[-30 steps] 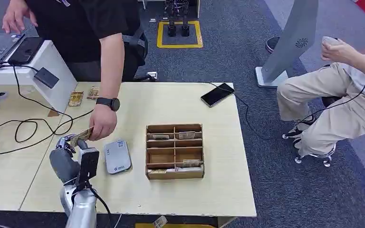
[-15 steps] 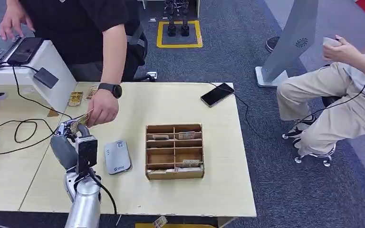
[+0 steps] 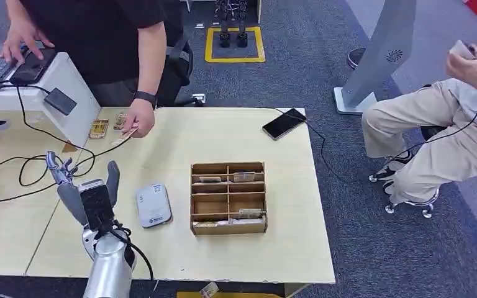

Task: Pass the card to the sensor for recognition and then transmit it.

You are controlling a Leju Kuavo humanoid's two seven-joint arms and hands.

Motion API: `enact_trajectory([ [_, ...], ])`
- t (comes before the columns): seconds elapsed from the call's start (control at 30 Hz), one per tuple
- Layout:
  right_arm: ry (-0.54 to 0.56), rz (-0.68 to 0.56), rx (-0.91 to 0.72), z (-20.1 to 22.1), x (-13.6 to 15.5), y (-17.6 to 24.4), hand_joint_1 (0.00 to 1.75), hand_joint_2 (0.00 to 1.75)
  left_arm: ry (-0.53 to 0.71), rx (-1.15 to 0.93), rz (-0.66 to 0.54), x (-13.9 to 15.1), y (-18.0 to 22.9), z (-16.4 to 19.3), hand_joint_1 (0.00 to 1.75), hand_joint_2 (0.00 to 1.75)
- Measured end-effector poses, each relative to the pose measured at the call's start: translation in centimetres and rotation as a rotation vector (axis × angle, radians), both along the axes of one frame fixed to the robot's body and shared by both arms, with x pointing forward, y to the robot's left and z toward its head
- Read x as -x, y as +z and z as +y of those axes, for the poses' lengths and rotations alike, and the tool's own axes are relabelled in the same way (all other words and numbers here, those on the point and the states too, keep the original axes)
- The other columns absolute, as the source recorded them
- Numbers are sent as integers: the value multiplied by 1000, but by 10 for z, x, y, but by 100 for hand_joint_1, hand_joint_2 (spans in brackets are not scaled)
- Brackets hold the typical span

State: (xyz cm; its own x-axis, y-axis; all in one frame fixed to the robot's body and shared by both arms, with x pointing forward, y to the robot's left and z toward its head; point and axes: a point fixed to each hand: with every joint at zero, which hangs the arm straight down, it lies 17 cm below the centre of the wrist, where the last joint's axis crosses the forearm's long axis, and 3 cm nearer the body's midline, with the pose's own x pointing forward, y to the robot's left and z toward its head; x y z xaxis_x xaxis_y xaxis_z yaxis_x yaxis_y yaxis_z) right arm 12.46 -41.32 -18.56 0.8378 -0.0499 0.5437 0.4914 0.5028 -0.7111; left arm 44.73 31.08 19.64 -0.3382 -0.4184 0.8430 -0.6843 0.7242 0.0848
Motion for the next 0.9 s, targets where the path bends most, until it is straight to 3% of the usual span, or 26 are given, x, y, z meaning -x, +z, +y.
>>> enact_trajectory([
  [0.13, -21, -17, 3, -1, 1, 1, 0, 175, -134, 166, -10, -14, 5, -25, 0, 175],
  [0.27, -47, -21, 2, -3, 9, 0, 0, 175, -263, 298, -78, -10, 23, -47, 0, 175],
  [0.47, -68, -21, 2, -4, 16, 0, 0, 175, -352, 313, -131, 3, 44, -66, 0, 175],
  [0.7, -116, -22, -2, -7, 27, -1, 0, 175, -648, 344, -151, 49, 45, -124, 0, 175],
  [0.9, -132, -19, 4, -11, 31, 0, 0, 175, -760, 285, -167, 79, 52, -154, 0, 175],
])
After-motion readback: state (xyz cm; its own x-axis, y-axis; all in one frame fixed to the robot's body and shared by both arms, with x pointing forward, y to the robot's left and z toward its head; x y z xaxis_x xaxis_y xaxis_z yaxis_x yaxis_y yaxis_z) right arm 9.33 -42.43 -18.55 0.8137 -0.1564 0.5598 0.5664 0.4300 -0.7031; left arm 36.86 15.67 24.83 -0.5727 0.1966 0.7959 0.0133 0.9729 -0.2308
